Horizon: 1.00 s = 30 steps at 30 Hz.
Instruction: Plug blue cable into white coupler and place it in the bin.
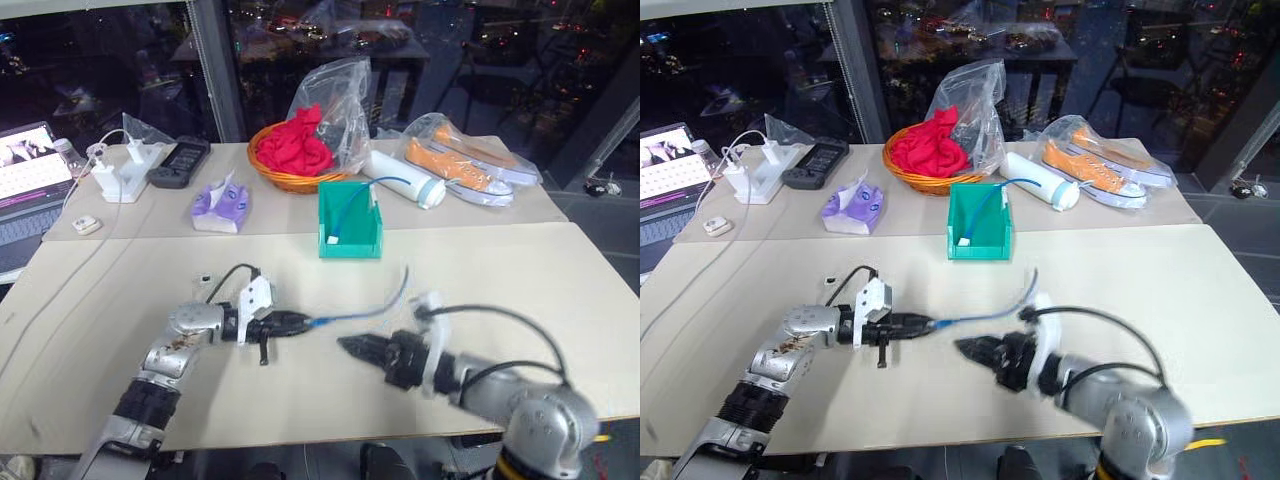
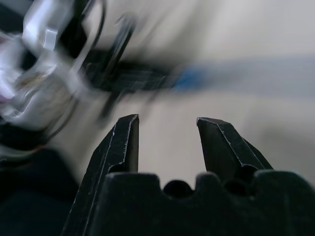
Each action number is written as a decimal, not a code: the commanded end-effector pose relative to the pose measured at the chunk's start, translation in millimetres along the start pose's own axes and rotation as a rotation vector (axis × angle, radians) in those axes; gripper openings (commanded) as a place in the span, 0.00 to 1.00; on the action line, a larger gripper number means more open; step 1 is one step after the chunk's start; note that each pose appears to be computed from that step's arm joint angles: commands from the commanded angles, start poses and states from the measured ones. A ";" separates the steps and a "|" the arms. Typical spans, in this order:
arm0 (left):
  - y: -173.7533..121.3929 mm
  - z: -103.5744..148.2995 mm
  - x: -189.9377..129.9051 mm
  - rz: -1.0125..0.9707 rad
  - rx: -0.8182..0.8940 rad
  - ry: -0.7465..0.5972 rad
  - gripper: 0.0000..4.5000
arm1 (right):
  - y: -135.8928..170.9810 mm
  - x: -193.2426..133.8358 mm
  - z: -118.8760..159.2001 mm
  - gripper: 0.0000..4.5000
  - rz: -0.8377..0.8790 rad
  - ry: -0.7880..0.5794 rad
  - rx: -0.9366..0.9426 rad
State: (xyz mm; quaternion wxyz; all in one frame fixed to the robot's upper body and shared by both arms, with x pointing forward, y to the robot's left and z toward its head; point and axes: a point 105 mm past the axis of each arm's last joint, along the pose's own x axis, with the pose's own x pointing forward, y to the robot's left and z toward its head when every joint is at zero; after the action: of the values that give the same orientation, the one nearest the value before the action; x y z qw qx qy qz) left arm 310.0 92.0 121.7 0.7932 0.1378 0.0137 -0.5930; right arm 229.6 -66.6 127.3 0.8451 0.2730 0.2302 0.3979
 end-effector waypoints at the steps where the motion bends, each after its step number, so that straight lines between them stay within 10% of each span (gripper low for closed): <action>1: -6.9 21.1 3.7 0.020 0.023 -0.071 0.01 | 23.6 14.7 12.5 0.49 0.068 -0.158 0.152; 6: -19.3 29.8 12.6 0.011 0.021 -0.091 0.01 | 26.3 20.6 46.3 0.49 0.120 -0.344 0.351; 30: -17.2 45.9 21.2 0.039 0.039 -0.125 0.01 | 10.8 -3.4 65.5 0.49 0.040 -0.324 0.506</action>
State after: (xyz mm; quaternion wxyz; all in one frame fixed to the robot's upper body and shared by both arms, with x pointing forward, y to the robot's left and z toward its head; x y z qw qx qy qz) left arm 301.3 61.9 146.4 0.8107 0.1145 -0.0253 -0.5735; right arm 255.1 -68.3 171.4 0.7621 0.5261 0.2190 0.3073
